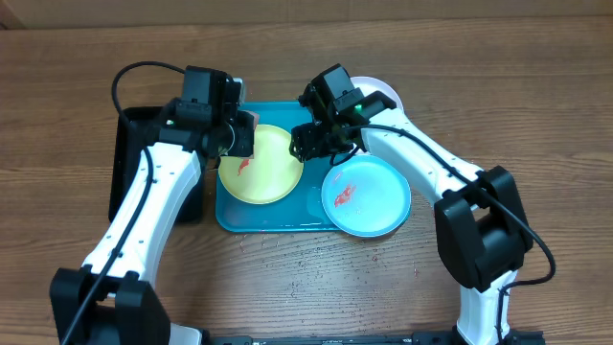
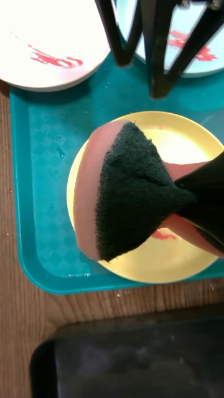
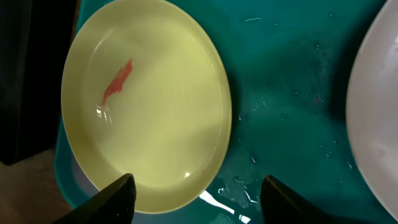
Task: Clean dirty plates on tray and stack at the side
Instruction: 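Move the right gripper to the yellow plate rim and grip it, then scrub the yellow plate with the sponge in the left gripper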
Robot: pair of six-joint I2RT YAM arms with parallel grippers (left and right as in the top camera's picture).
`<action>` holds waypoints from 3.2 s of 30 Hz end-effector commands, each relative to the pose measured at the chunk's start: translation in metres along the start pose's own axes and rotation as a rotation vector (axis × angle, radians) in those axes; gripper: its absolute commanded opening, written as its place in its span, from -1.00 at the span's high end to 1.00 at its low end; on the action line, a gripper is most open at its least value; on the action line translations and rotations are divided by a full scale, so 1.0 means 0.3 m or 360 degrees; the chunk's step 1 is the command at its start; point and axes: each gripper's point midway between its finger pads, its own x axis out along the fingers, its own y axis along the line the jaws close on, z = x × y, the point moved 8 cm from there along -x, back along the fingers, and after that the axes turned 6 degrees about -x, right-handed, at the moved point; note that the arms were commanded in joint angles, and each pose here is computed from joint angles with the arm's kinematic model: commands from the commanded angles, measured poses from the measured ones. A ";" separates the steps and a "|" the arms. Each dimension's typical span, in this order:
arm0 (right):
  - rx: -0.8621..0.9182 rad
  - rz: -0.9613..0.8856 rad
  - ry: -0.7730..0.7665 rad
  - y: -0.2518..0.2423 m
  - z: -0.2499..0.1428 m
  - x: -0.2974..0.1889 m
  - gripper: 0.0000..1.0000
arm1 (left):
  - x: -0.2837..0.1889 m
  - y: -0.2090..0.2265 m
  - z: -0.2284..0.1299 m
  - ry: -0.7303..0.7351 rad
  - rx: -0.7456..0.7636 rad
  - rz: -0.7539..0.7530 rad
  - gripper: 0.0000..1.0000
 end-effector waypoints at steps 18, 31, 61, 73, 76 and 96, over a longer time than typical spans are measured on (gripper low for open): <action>0.0240 -0.0026 0.0094 -0.012 -0.033 0.144 0.27 | 0.312 -0.012 -0.066 0.0303 -0.0105 0.0049 0.92; 0.0342 -0.0073 0.0205 -0.047 -0.090 0.207 0.57 | 0.365 0.031 -0.088 0.0338 -0.0096 0.0220 0.92; 0.0368 -0.0136 0.0233 -0.079 -0.103 0.217 0.93 | 0.370 -0.029 -0.155 0.0506 0.0019 0.0208 0.92; 0.0372 -0.0139 0.0244 -0.080 -0.106 0.216 0.93 | 0.359 0.121 -0.117 0.0465 -0.0128 0.0394 0.92; 0.0372 -0.0139 0.0244 -0.080 -0.106 0.216 0.93 | 0.349 0.129 -0.104 0.0465 -0.0137 0.0391 0.92; 0.0373 -0.0139 0.0244 -0.080 -0.107 0.216 0.93 | 0.293 0.020 -0.099 0.0514 -0.0160 0.0039 0.92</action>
